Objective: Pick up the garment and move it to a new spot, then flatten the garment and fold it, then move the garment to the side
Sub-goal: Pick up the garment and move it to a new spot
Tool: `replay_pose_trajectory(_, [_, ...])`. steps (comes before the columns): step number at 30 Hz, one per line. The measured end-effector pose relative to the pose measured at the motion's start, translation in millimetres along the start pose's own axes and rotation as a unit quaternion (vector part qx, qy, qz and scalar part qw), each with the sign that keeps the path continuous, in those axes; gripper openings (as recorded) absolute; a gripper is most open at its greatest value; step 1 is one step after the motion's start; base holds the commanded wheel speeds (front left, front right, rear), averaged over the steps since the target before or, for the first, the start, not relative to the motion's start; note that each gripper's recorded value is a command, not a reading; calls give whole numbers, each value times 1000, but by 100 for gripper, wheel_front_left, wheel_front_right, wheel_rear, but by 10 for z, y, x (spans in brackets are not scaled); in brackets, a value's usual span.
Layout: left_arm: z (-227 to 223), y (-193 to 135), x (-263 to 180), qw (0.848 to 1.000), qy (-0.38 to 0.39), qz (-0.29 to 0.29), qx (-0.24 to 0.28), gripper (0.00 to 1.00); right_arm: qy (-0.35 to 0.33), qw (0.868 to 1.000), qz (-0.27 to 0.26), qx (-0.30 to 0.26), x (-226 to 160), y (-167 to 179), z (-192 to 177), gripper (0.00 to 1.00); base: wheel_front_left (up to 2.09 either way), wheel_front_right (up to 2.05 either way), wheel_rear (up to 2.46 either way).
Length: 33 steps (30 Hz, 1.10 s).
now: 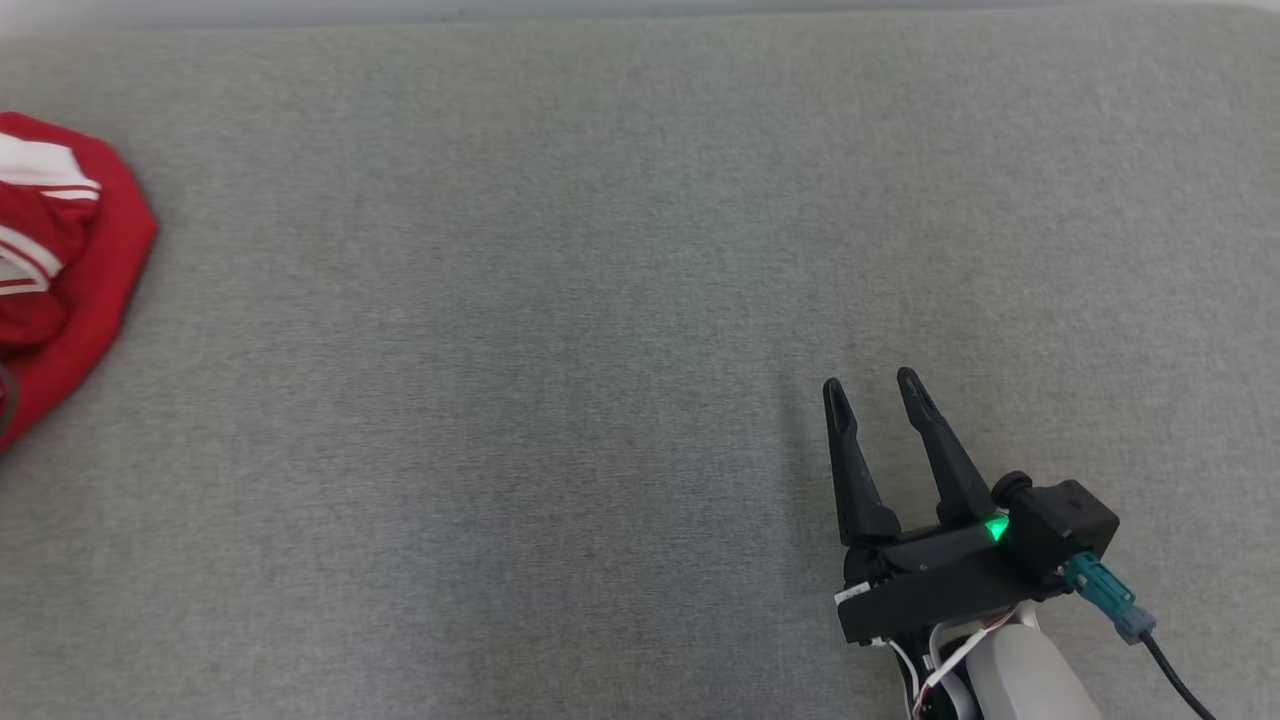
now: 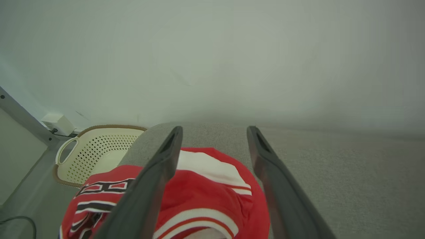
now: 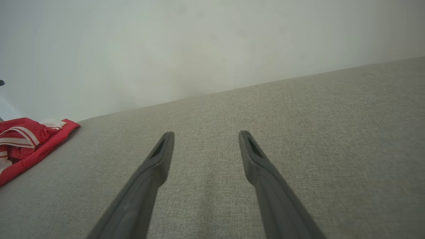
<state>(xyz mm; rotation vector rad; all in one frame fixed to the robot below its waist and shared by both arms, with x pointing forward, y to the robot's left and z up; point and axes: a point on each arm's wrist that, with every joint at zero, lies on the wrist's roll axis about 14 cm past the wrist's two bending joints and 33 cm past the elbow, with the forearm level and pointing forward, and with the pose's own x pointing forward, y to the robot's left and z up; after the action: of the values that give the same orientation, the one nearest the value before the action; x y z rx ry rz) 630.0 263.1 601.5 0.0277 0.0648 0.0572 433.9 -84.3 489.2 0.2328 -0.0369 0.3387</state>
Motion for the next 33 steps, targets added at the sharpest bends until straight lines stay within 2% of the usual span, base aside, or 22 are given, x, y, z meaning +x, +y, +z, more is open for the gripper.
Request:
replay_pose_trajectory(11, [-643,-14,252,991,120,-5,53,100,12,1000,-29,-4,-28,-220,-88,100,0,0,0])
replay_pose_trajectory(16, [-865,29,241,981,178,-4,77,100,12,999,-32,-6,-31,-244,-85,100,0,0,0])
replay_pose_trajectory(20, [-1063,110,150,965,246,9,90,100,8,999,-33,-8,-37,-246,-54,100,0,0,0])
replay_pose_trajectory(28, [-1216,106,94,952,291,18,91,100,5,999,-37,-12,-61,-268,-18,100,0,0,0])
replay_pose_trajectory(29, [-1216,106,94,952,291,18,91,63,5,999,-37,-12,-61,-268,-18,100,0,0,0])
replay_pose_trajectory(30, [-1211,80,119,955,281,15,94,0,6,999,-39,-13,-67,-283,-21,100,0,0,0])
replay_pose_trajectory(33, [-1198,58,143,957,272,12,106,0,6,999,-41,-13,-72,-299,-24,100,0,0,0])
